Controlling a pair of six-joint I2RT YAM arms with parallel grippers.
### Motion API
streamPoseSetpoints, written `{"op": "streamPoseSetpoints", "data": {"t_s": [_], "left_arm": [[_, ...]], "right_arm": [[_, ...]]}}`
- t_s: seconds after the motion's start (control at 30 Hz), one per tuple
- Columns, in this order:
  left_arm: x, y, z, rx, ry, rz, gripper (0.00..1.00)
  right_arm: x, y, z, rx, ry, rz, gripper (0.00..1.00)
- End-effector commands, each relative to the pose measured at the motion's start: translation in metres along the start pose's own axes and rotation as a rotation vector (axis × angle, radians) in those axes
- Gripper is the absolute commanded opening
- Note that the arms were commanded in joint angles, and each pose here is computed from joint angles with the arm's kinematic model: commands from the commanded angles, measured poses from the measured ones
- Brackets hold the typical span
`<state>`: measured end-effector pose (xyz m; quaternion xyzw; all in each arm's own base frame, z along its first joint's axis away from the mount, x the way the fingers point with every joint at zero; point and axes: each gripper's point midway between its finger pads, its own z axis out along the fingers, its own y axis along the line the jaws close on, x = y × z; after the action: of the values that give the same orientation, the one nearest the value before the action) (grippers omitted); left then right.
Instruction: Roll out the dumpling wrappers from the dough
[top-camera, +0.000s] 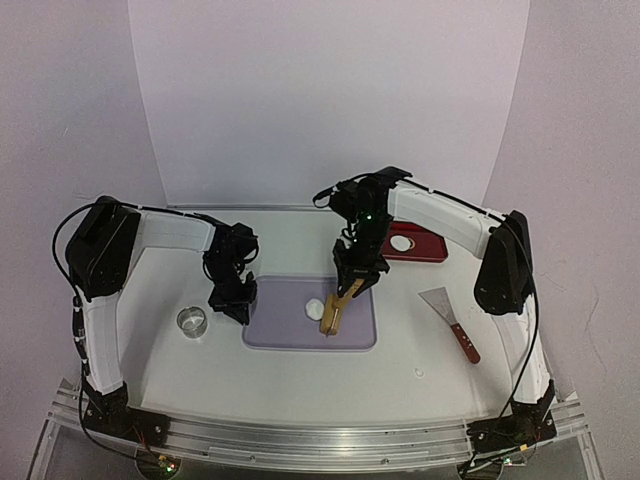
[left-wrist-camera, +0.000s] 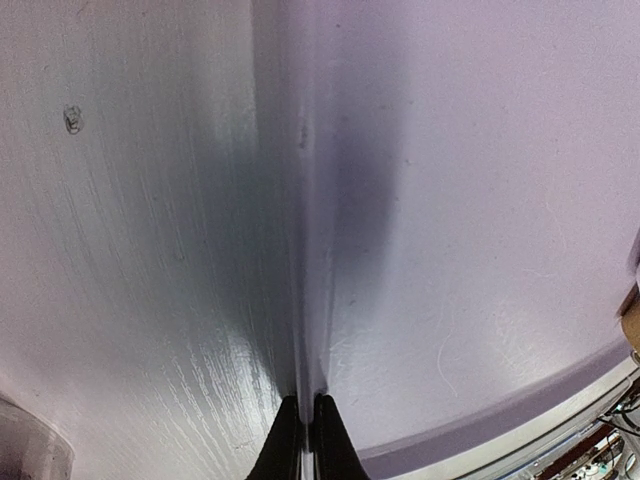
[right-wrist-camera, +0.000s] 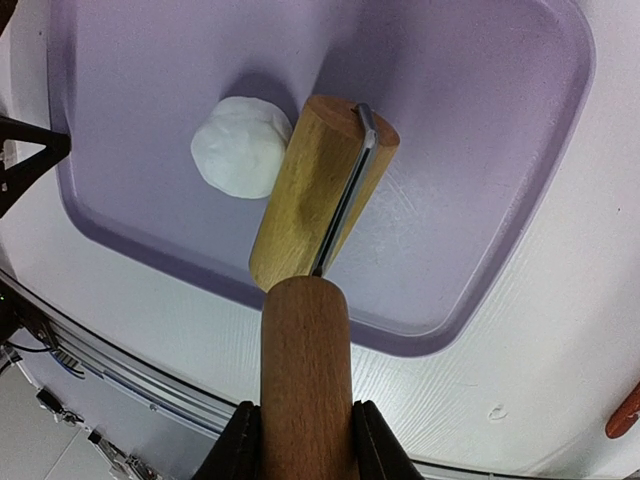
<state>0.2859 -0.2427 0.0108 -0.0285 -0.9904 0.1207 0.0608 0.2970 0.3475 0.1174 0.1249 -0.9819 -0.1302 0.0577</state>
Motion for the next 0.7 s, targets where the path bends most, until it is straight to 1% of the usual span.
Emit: {"op": "streamPoseSetpoints", "data": {"t_s": [0.0,0.1,0.3,0.53,0.67], "left_arm": [[0.01,0.016,0.012,-0.069,0.027,0.027,0.0],[0.009,0.016,0.012,-0.07,0.026,0.023,0.0],[0.007,0.016,0.013,-0.077,0.03,0.028,0.0],[0.005,0.015,0.013,-0.081,0.032,0.028,0.0],[0.005,0.016,0.014,-0.084,0.033,0.026,0.0]], "right_arm": [[0.037,-0.032,-0.021,0.163,0.095,0.034,0.0],[0.042,-0.024,-0.041,0.122,0.071,0.025,0.0],[0.048,-0.002,-0.062,0.013,0.064,0.006,0.0],[0.045,0.029,-0.074,-0.134,0.064,-0.016,0.0],[0.045,0.032,-0.073,-0.151,0.074,-0.021,0.0]]}}
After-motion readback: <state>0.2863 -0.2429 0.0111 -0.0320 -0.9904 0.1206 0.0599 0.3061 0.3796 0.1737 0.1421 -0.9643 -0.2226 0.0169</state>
